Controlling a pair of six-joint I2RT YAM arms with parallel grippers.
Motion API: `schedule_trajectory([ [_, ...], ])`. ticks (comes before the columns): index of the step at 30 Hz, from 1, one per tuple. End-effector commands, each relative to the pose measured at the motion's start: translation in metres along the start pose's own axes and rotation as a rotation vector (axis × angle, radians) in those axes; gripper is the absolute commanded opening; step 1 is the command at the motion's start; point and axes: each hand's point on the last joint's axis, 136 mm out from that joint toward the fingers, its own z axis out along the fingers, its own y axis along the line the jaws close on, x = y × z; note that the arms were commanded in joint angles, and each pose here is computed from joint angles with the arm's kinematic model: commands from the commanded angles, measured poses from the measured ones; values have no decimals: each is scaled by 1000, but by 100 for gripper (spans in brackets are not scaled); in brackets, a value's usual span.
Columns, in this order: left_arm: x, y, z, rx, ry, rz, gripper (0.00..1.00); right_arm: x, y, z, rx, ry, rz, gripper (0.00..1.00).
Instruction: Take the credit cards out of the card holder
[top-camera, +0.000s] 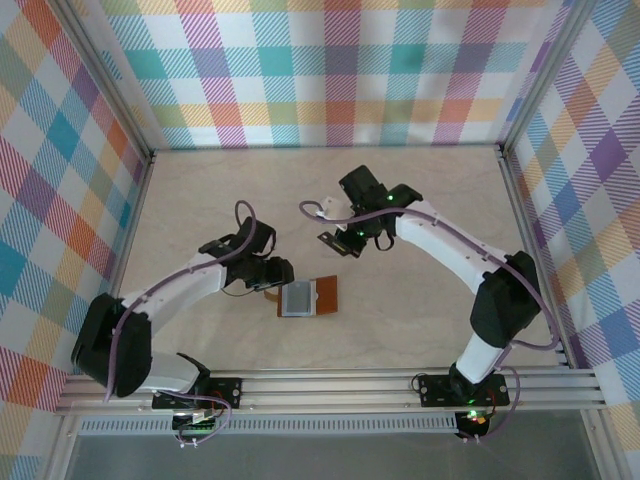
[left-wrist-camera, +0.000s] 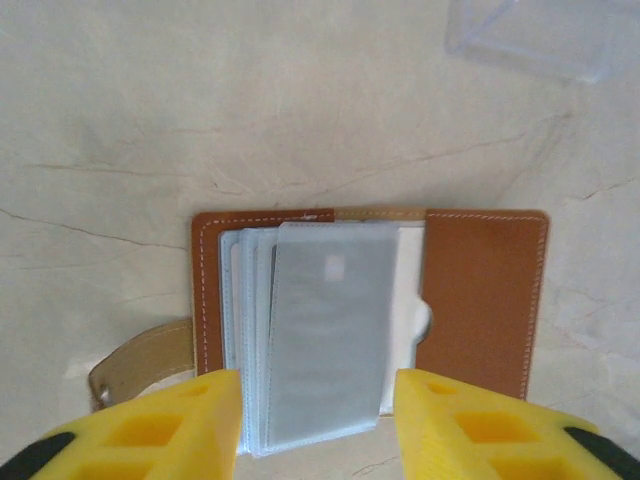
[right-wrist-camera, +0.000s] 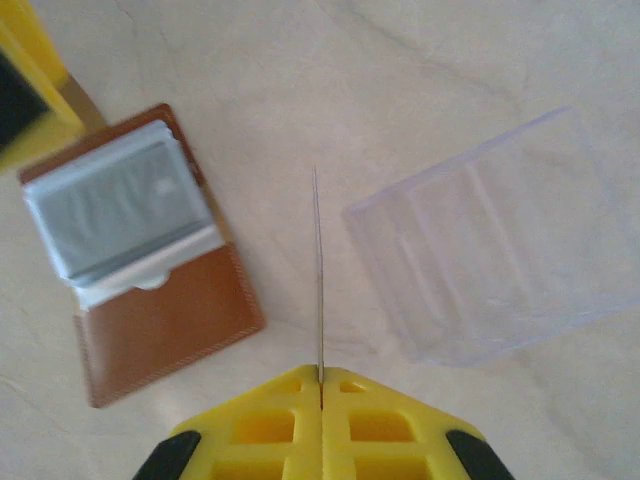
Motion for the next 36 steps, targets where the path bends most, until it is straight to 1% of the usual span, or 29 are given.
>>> schedule_trajectory([
  [1,-5,10,-7,-34,-54,-8,47,6,-18,3,9,75,-194,0],
  [2,-4,12,-7,-38,-54,-7,45,5,-21,4,3,84,-205,0],
  [3,-4,14,-7,-46,-57,-7,40,4,-25,6,-2,95,-224,0],
  [5,-3,20,-8,-71,-65,-18,39,5,-29,10,-20,129,-257,0],
  [10,3,30,-9,-88,-79,-46,41,8,-34,22,-80,198,-308,0],
  [17,7,34,-14,-77,-98,-72,42,8,-37,37,-153,242,-330,0],
  [26,12,43,-12,-91,-89,-93,42,15,-44,63,-181,302,-372,0],
  [36,15,46,-8,-100,-72,-98,43,37,-31,75,-276,378,-366,0],
])
